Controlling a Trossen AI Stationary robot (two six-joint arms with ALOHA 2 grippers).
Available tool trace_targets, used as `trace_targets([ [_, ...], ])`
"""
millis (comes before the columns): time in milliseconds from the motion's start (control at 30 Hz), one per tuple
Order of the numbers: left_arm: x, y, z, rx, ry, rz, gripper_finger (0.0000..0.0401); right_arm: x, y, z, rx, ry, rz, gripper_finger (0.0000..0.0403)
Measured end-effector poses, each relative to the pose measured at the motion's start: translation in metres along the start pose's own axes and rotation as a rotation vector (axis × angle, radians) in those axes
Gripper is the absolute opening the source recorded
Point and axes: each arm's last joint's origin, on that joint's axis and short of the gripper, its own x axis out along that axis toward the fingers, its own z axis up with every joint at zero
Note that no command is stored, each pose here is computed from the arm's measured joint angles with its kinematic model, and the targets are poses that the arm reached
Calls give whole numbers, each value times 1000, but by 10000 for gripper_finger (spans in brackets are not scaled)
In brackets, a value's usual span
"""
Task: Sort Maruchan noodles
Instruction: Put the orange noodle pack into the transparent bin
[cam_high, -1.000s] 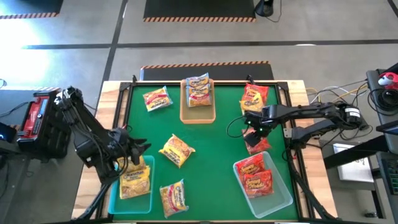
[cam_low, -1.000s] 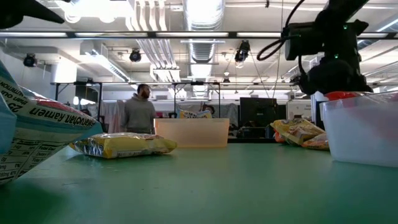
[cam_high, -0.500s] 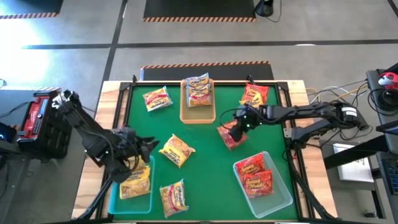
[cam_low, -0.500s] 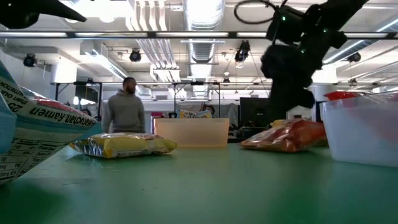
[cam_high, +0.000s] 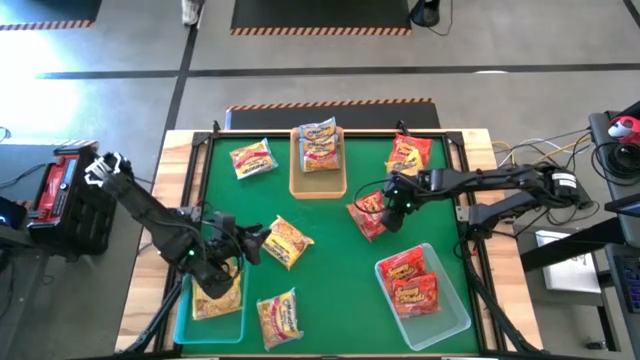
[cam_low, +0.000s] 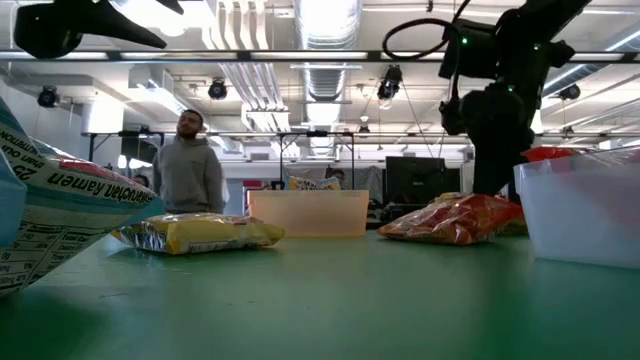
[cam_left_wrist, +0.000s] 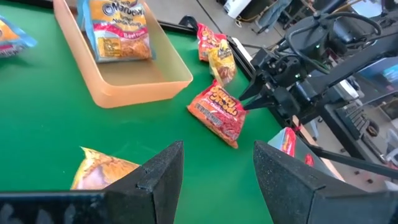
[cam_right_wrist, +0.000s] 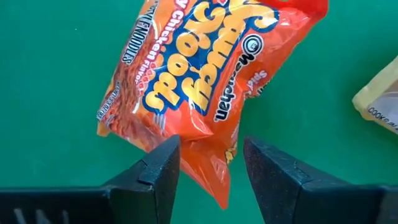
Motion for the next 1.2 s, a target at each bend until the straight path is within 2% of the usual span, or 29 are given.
trace_targets([
  [267, 13, -7, -14, -15, 12, 11, 176, 17, 3, 1, -10, 41, -11, 144],
  [500, 22, -11, -18, -14, -2, 32, 176, 40, 12, 9, -42, 17, 28, 142],
  [633, 26, -13, -20, -31, -8, 32, 176, 48, 15, 9, -96, 50, 80, 141],
  [767, 28, -13, -21, -31, -11, 37, 176, 44, 15, 7, -140, 70, 125, 143],
  [933, 30, -13, -19, -34, -17, 43, 176, 24, 17, 10, -150, -19, 143, 141],
  [1067, 33, -13, -18, -42, -23, 48, 176, 16, 17, 12, -134, -93, 95, 137],
  [1200, 35, -13, -16, -48, -31, 53, 176, 21, 17, 17, -123, -140, 51, 130],
])
